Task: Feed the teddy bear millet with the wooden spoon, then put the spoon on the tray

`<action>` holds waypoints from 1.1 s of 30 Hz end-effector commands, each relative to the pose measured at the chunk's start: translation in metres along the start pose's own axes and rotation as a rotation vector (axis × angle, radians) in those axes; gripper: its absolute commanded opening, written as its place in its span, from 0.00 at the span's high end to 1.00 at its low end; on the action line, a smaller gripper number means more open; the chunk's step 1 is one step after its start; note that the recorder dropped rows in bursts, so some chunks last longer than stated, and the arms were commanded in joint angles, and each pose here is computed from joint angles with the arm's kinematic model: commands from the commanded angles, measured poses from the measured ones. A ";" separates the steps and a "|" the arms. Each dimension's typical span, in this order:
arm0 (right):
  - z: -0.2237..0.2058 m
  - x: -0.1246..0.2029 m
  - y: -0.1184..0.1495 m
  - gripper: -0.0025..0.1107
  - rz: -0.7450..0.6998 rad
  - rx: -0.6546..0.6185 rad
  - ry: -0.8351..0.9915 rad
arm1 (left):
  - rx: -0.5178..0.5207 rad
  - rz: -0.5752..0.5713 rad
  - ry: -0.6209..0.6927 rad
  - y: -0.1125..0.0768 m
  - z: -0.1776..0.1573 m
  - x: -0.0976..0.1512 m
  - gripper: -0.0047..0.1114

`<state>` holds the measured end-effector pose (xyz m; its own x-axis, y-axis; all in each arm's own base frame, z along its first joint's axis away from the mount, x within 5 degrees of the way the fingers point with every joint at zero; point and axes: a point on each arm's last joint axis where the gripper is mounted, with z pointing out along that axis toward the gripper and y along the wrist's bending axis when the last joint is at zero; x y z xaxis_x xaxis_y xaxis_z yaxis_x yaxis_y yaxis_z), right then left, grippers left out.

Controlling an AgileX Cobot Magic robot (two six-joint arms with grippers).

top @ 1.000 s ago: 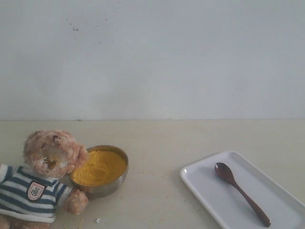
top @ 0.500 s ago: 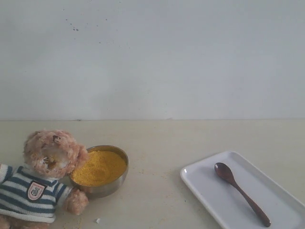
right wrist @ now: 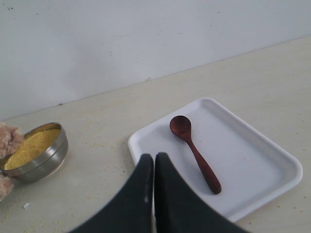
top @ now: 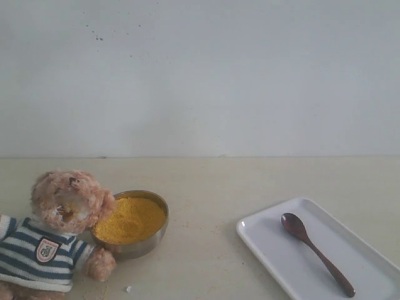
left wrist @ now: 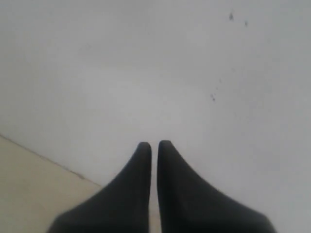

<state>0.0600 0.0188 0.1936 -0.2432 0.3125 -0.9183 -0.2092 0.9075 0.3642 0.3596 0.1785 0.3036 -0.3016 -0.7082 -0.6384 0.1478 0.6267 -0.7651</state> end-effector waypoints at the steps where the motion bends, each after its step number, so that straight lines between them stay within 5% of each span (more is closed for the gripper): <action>1: 0.000 -0.001 0.000 0.98 -0.008 -0.001 -0.006 | -0.310 0.062 -0.330 -0.058 -0.041 -0.042 0.92; 4: 0.000 -0.001 0.000 0.98 -0.008 -0.001 -0.006 | -0.543 0.220 -0.548 -0.103 -0.076 -0.055 0.92; 7: 0.000 -0.001 0.000 0.98 -0.006 -0.001 -0.006 | -0.606 0.400 -0.625 -0.136 -0.098 -0.054 0.92; 14: 0.000 -0.001 0.000 0.98 -0.006 -0.001 -0.006 | -0.509 0.392 -0.563 -0.165 -0.118 -0.019 0.92; 20: 0.000 -0.001 0.000 0.98 -0.003 -0.001 -0.006 | -0.495 0.641 -0.396 -0.181 -0.110 0.030 0.92; 24: 0.000 -0.001 0.000 0.98 -0.005 -0.001 -0.006 | -0.399 0.772 -0.245 -0.190 -0.106 0.080 0.92; 29: 0.000 -0.001 0.000 0.98 -0.005 -0.001 -0.006 | -0.289 0.792 -0.161 -0.191 -0.121 0.130 0.92; 33: 0.000 -0.001 0.000 0.98 -0.003 -0.001 -0.006 | -0.183 0.688 -0.105 -0.194 -0.131 0.159 0.92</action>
<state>0.0600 0.0188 0.1936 -0.2432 0.3125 -0.9183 -0.2092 0.9075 0.3642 0.1720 -0.0005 0.3700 -0.0820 -0.0896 -0.9926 0.0375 0.9950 -0.0930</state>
